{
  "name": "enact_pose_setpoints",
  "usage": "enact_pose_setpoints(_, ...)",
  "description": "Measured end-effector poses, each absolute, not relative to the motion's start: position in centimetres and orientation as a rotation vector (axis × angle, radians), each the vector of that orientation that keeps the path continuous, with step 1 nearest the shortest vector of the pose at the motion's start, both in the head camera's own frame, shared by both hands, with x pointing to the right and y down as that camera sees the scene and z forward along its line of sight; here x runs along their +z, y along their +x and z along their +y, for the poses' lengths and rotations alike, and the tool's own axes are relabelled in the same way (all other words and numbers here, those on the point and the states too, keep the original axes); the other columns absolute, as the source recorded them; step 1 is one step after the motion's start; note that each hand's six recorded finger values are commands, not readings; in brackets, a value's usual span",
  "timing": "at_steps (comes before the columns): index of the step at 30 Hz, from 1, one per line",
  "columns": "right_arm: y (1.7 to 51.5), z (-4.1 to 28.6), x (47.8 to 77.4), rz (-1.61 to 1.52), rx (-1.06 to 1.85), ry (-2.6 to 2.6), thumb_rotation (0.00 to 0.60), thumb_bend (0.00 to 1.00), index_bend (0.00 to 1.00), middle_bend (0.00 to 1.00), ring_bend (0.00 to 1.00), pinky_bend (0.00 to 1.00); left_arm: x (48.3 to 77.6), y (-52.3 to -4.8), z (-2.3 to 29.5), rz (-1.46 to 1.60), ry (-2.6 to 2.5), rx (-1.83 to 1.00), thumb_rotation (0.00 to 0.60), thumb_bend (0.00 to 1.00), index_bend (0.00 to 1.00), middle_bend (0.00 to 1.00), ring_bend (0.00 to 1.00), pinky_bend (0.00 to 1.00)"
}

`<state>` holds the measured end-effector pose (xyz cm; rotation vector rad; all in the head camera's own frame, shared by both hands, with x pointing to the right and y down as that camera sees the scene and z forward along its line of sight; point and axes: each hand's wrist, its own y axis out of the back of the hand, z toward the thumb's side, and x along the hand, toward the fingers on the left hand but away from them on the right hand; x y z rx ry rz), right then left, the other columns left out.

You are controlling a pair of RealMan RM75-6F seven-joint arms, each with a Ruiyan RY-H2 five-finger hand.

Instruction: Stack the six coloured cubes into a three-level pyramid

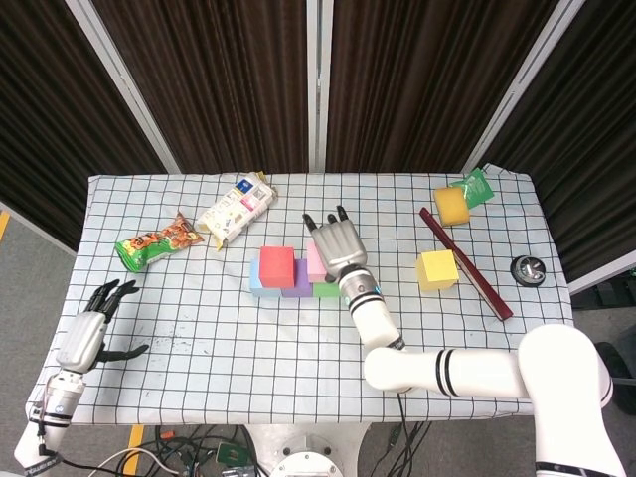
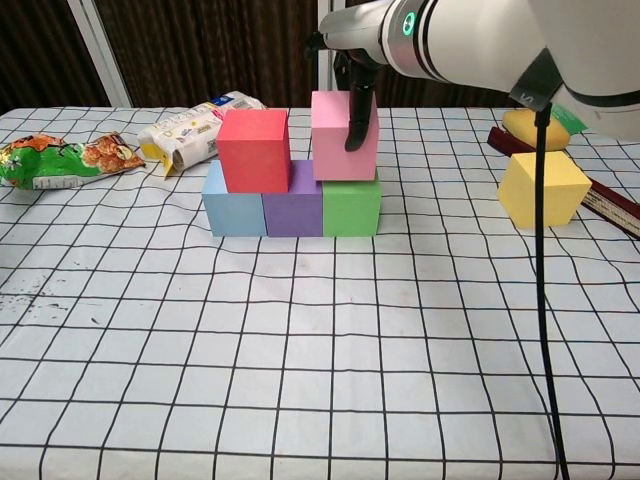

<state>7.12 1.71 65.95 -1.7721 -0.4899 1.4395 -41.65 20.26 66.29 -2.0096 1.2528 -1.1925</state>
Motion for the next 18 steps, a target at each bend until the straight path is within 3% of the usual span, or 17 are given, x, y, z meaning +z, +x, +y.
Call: enact_pose_setpoints(18, 8.6, 1.9, 66.1, -0.498, 1.435, -1.818, 0.600, 0.00, 0.00, 0.56, 0.16, 0.00, 66.4, -41.0, 20.1, 1.237, -2.024, -1.188, 0.600, 0.00, 0.07, 0.17, 0.00, 0.03)
